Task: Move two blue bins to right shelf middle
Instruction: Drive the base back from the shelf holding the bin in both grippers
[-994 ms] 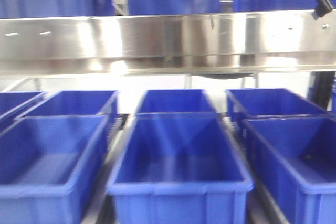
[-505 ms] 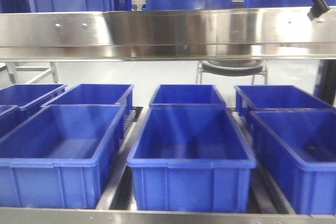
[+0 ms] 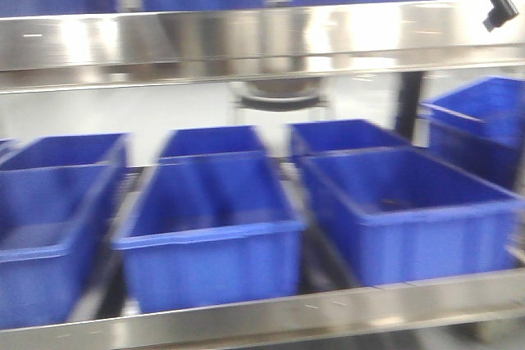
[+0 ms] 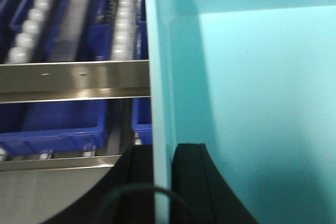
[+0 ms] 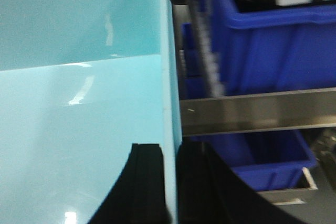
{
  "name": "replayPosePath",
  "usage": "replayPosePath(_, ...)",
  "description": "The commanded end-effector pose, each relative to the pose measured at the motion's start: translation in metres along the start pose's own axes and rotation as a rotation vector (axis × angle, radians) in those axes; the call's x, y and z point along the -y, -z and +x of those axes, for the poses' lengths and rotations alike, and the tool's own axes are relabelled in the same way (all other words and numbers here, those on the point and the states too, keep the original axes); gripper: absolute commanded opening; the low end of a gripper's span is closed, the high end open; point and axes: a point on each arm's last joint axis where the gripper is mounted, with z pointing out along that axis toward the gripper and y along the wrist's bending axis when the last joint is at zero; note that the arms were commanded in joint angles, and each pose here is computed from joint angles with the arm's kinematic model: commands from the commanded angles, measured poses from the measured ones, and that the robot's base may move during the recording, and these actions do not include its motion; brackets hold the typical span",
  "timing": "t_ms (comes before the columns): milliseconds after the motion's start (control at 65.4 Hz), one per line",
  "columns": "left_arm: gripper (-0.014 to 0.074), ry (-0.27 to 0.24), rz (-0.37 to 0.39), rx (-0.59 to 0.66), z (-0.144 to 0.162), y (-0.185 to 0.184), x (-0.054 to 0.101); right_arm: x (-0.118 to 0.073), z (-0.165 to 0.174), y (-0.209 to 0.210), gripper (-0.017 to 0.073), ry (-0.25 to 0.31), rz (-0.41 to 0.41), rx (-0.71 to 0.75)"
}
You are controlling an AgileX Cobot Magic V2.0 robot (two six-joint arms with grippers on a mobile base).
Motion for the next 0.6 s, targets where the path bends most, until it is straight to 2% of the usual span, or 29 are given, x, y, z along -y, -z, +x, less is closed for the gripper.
replayPosePath(0, -0.0111, 0.013, 0.108, 0.068, -0.0059, 0.0095, 0.0103, -0.0103, -0.0125, 0.0098, -0.0162, -0.018, -0.1, 0.126)
replayPosePath(581, -0.0111, 0.013, 0.108, 0.068, -0.0059, 0.0095, 0.0103, -0.0103, -0.0127, 0.0098, -0.0162, -0.018, -0.101, 0.128)
